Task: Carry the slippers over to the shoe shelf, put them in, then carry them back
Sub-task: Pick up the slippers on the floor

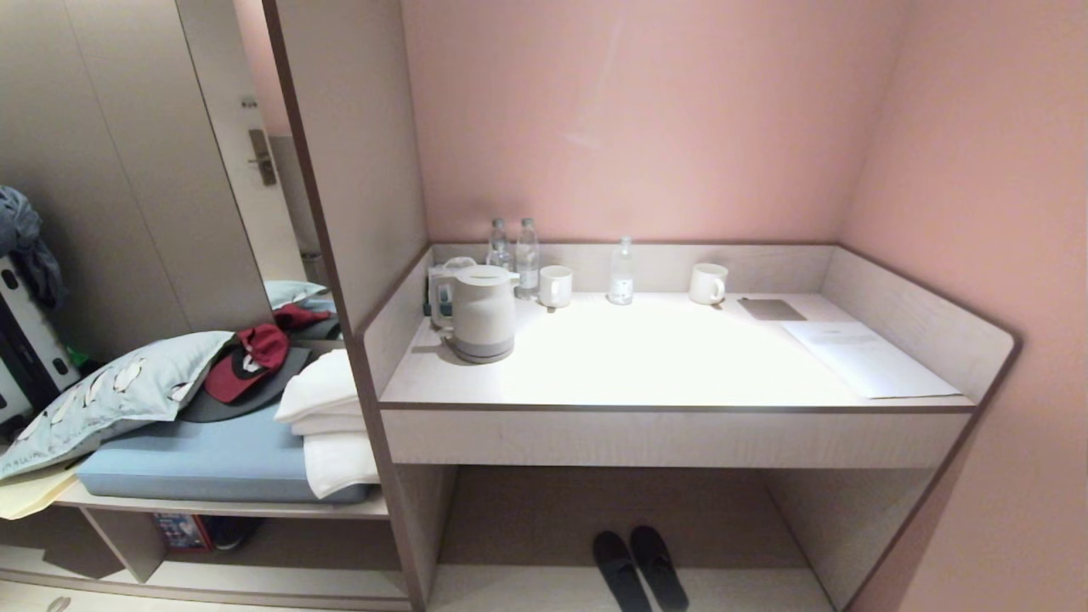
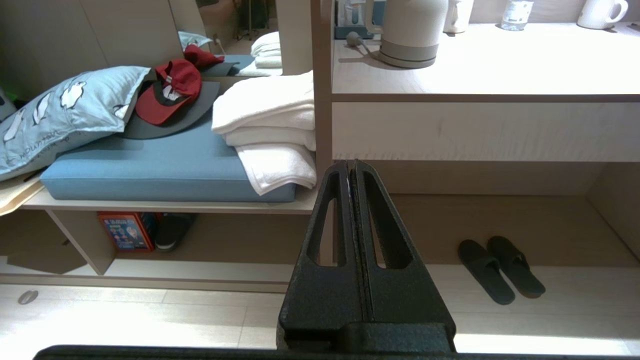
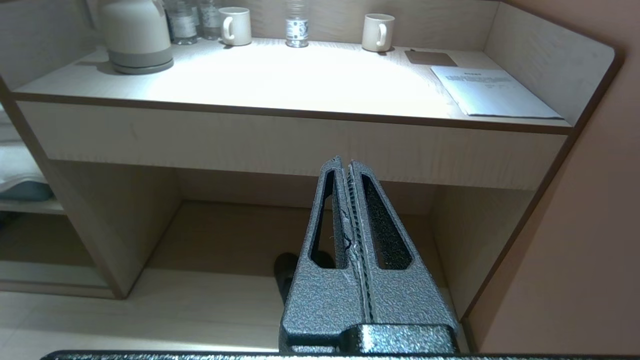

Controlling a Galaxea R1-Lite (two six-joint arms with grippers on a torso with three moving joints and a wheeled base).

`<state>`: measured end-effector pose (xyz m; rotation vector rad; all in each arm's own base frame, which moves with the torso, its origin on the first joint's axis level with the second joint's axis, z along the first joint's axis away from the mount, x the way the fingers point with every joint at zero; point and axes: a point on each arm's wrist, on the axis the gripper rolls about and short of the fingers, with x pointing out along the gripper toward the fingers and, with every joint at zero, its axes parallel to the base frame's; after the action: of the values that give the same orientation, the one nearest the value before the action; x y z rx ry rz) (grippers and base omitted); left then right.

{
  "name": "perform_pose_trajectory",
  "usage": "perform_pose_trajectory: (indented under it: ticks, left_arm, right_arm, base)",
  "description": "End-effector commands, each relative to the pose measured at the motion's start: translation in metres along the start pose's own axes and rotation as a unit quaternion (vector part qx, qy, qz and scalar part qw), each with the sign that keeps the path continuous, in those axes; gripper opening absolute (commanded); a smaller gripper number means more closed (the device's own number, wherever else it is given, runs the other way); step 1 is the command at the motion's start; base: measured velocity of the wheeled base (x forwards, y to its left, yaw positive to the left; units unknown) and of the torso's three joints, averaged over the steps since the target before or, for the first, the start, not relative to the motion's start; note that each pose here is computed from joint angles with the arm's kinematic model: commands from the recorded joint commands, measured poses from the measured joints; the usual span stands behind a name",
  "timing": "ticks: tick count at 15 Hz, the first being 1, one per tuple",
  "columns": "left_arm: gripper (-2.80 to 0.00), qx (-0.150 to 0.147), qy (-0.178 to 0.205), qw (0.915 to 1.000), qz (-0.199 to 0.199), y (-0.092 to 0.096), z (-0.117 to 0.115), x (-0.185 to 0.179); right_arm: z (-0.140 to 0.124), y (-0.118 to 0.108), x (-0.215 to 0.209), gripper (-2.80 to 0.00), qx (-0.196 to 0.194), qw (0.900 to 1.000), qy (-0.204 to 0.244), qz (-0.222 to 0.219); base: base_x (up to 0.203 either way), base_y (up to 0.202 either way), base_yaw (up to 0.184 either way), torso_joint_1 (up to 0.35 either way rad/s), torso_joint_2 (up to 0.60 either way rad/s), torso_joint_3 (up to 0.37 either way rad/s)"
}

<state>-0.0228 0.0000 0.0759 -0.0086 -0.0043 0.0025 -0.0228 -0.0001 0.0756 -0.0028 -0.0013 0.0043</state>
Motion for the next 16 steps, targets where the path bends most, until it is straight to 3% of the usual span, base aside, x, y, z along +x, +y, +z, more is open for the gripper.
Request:
perform_pose_trajectory:
  ticks: [1,5,16]
  left_arm:
    - [-2.80,0.000,0.000,1.0000,0.000,0.0000,0.0000,0.0000]
    - [-2.80,0.000,0.000,1.0000,0.000,0.0000,0.0000,0.0000]
    - [-2.80,0.000,0.000,1.0000,0.000,0.0000,0.0000,0.0000]
  right_arm:
    - [-0.0004,0.0000,0.0002,-2.80,0.000,1.000,0.001,0.000]
    - [-0.0004,0.0000,0.0002,-2.80,0.000,1.000,0.001,0.000]
    - [-0.0005,0.0000,0.0002,-2.80,0.001,1.000,0.002,0.000]
  base:
    - [0.000,0.000,0.000,0.000,0.00,0.000]
    - [0.000,0.000,0.000,-0.092,0.21,0.116]
    - [0.000,0.000,0.000,-0.230,0.53,0.299]
